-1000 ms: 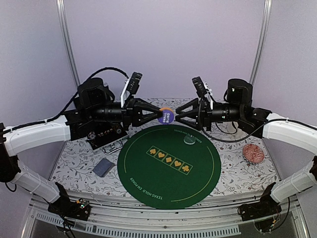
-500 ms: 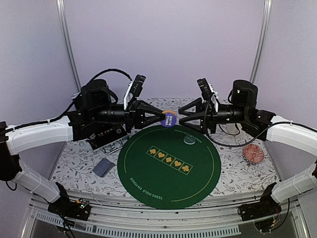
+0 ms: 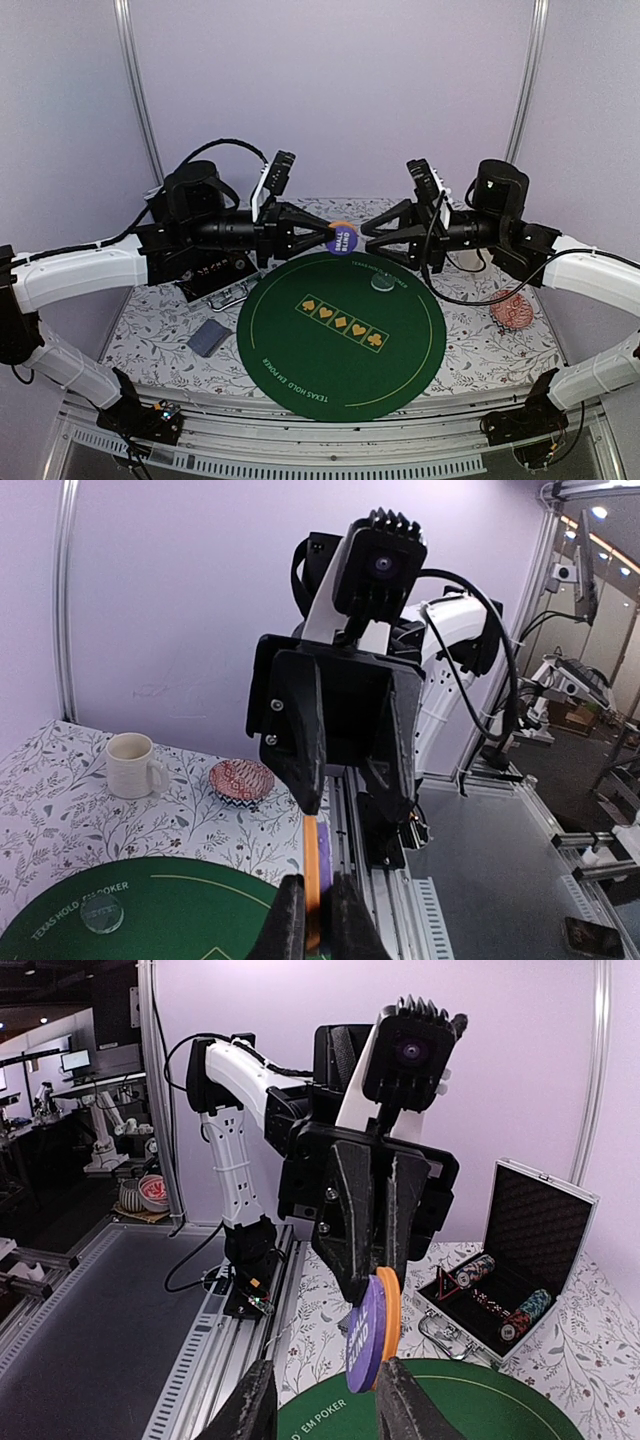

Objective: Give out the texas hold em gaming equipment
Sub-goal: Pass from the left arm to the right

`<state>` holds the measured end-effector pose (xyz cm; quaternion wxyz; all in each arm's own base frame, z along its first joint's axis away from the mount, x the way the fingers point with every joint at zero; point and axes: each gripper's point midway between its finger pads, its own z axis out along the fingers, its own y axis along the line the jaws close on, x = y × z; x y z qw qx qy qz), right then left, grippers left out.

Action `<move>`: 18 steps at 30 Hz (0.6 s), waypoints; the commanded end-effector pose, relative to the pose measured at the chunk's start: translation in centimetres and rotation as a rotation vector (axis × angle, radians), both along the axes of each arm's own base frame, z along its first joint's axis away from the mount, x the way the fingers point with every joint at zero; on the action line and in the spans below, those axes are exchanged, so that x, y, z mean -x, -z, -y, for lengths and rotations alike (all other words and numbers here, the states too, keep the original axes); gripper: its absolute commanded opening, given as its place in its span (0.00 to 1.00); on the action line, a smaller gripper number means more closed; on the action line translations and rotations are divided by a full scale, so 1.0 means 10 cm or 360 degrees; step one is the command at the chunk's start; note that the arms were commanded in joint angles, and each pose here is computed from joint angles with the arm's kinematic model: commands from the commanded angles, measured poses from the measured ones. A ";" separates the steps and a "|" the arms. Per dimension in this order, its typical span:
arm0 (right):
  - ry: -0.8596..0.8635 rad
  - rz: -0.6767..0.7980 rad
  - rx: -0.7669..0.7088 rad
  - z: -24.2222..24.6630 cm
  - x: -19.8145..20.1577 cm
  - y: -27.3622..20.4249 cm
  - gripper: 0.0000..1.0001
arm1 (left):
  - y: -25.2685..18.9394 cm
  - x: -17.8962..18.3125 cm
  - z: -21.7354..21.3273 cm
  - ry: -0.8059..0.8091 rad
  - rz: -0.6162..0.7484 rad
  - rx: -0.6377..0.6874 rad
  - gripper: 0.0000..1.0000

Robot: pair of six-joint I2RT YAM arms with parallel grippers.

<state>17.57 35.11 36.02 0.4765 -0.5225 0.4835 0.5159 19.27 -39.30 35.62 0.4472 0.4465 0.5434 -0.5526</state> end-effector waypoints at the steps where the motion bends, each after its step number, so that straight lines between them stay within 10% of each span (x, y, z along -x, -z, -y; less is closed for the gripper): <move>1: 0.0083 -0.0046 0.0005 -0.08 -0.12 0.06 0.35 | -0.02 0.07 0.06 0.0032 0.0032 0.0007 0.00; 9: 0.0129 -0.0127 0.0039 -0.16 -0.25 0.15 0.45 | -0.02 0.09 0.07 0.0035 0.0042 0.0008 0.00; 18: 0.0021 -0.0178 0.0057 -0.18 -0.16 0.19 0.16 | 0.01 0.09 0.08 0.0031 0.0038 0.0003 0.00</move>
